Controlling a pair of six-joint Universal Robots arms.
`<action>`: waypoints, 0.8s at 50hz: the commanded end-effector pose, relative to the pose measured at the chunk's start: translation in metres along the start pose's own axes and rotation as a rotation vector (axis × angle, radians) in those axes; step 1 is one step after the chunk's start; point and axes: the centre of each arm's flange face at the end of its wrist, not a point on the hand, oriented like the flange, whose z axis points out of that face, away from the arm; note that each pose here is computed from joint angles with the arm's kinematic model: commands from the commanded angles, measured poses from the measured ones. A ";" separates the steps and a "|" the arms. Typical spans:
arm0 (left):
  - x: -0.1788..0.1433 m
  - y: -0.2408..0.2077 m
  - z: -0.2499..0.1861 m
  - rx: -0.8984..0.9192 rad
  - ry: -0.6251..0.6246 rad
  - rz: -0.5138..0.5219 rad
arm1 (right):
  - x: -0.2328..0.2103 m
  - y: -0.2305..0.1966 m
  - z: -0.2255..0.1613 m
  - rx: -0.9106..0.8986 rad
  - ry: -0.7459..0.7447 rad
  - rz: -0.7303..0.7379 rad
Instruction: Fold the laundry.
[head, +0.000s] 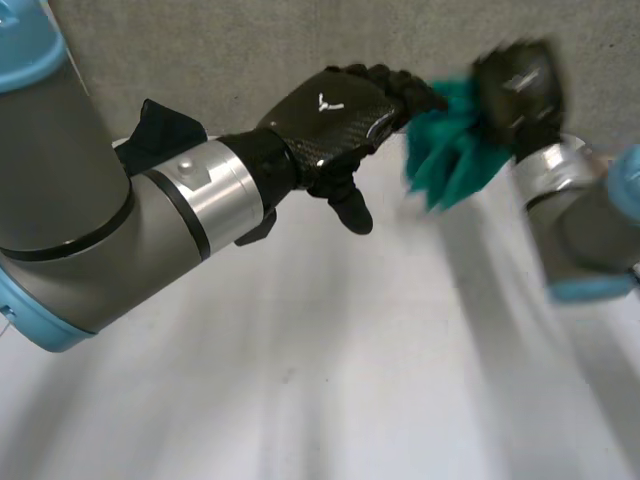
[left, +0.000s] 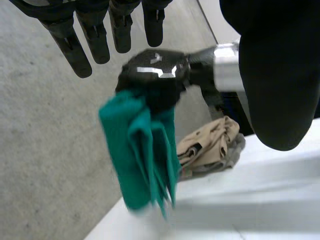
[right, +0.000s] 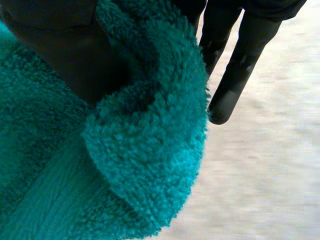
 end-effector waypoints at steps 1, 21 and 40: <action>0.000 -0.007 -0.001 0.025 -0.001 -0.035 | 0.135 0.028 0.043 0.087 0.257 -0.013; 0.007 0.020 0.002 -0.043 0.018 -0.079 | 0.189 0.292 -0.039 -0.281 -0.018 0.086; 0.009 0.015 0.003 -0.030 0.022 -0.072 | 0.247 0.175 0.026 0.046 0.012 0.013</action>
